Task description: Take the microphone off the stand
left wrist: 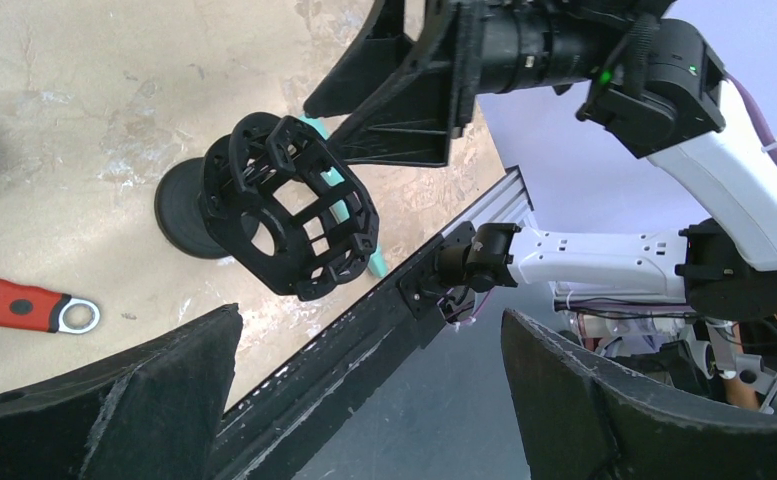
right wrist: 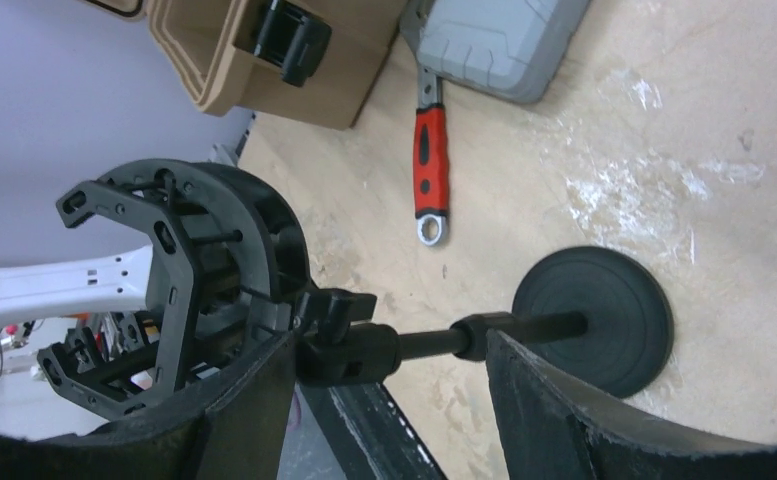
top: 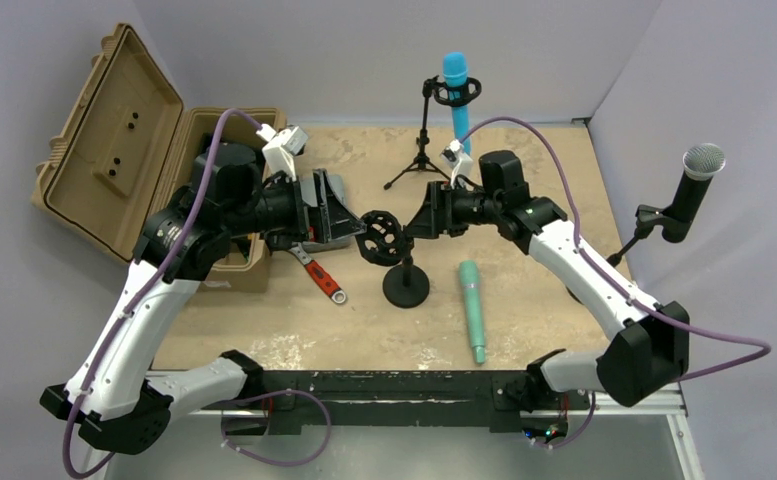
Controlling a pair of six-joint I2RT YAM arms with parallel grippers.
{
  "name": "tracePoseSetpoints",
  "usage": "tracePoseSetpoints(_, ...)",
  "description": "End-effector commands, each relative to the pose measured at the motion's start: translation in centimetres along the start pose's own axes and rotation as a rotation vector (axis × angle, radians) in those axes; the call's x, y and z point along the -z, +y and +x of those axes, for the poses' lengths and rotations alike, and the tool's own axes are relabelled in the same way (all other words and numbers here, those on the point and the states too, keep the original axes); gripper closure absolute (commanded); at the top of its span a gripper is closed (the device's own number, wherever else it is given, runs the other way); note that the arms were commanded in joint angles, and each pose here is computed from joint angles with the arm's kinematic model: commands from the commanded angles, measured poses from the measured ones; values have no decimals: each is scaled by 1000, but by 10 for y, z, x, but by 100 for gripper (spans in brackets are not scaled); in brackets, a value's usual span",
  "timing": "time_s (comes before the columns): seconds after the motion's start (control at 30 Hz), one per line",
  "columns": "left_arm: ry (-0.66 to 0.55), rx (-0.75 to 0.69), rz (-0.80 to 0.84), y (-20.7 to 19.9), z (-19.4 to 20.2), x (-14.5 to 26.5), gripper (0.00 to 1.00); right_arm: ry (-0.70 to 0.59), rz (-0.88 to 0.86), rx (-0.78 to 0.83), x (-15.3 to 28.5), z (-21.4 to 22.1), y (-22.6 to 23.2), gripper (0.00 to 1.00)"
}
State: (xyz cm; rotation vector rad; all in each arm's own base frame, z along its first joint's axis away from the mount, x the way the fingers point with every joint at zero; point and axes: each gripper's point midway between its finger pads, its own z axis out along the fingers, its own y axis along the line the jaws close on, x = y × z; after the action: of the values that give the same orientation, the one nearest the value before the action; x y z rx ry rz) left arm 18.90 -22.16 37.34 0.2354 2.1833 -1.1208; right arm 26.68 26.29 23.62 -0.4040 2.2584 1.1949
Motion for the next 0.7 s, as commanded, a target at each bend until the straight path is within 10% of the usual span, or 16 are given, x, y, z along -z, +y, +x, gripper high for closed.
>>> tracePoseSetpoints(0.0, -28, -30, 14, -7, -3, 8, 1, 15, -24, 13, -4, 13, -6, 35)
tracePoseSetpoints(0.67, -23, -19, 11, -5, -4, 3, 1, 111, 148, -57, -27, 70, -76, 36)
